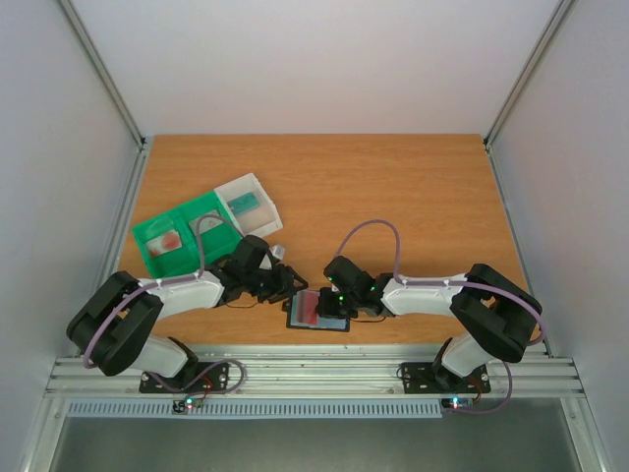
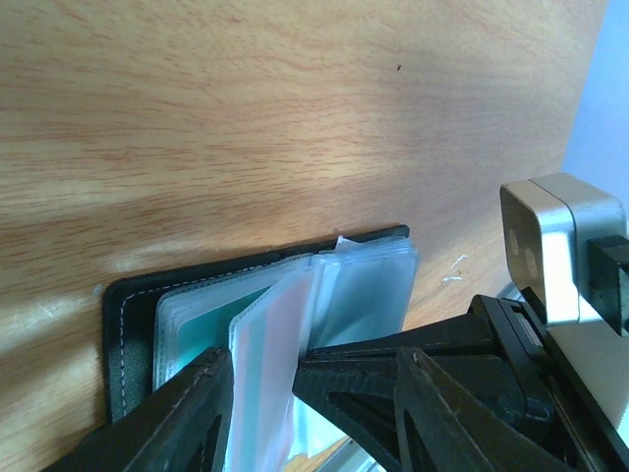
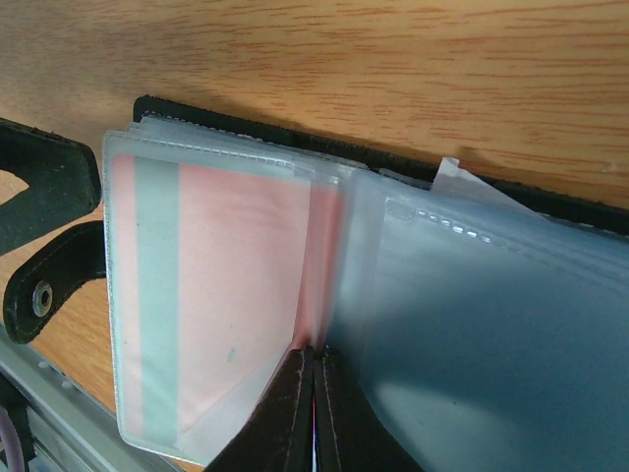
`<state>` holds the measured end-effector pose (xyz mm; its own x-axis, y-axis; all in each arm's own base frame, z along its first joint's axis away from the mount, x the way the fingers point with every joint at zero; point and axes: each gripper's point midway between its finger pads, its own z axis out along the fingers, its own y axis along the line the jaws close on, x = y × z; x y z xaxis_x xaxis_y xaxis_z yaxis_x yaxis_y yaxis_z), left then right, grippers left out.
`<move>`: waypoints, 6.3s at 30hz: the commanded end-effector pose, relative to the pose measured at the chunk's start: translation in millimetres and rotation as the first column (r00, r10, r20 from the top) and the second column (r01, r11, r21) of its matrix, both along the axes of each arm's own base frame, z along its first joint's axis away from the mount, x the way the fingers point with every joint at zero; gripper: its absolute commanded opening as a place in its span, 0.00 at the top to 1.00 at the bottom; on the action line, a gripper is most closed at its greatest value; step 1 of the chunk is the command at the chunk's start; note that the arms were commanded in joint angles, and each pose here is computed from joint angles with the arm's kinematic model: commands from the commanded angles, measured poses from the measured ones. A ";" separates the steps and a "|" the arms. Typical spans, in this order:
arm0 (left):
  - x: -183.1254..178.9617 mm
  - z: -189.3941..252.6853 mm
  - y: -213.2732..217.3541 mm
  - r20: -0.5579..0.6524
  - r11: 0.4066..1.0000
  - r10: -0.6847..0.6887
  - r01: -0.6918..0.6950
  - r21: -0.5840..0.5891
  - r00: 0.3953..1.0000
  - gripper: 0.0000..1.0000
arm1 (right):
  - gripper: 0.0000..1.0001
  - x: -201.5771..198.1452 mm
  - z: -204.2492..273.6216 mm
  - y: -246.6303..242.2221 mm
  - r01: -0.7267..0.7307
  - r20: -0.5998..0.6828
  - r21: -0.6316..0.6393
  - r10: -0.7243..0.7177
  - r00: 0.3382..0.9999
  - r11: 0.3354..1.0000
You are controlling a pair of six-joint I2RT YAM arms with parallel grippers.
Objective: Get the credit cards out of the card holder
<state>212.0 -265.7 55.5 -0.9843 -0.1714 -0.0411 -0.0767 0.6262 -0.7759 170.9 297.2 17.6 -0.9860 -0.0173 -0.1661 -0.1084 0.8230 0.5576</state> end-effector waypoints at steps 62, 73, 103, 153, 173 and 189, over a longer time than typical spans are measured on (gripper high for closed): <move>-14.4 4.9 -19.2 0.013 0.998 -0.066 0.066 -0.015 0.998 0.74 | 0.91 -9.9 -6.3 -21.6 0.005 -0.002 -0.058 -0.005 1.000 0.998; -16.8 13.0 -25.5 0.022 0.997 -0.076 0.077 -0.029 0.997 0.73 | 0.88 -7.7 10.1 -27.3 0.005 0.042 -0.062 -0.002 0.999 0.998; -29.5 28.8 -70.8 0.052 0.985 -0.166 0.168 -0.037 0.985 0.72 | 0.90 2.7 39.2 -77.3 0.135 0.207 -0.157 -0.101 0.973 0.978; -30.2 -29.1 -49.1 0.001 0.981 -0.144 0.143 0.132 0.990 0.69 | 0.92 -3.7 4.2 -55.7 0.065 0.098 -0.166 -0.049 0.994 0.984; -28.8 -21.8 -58.1 -0.001 0.987 -0.142 0.142 0.081 0.990 0.95 | 0.94 -7.6 -5.6 -62.4 0.070 0.083 -0.189 -0.056 0.995 0.979; -29.7 -15.7 -52.0 0.021 0.985 -0.146 0.143 0.101 0.989 1.00 | 0.97 -7.9 -9.8 -67.0 0.079 0.083 -0.209 -0.063 0.995 0.975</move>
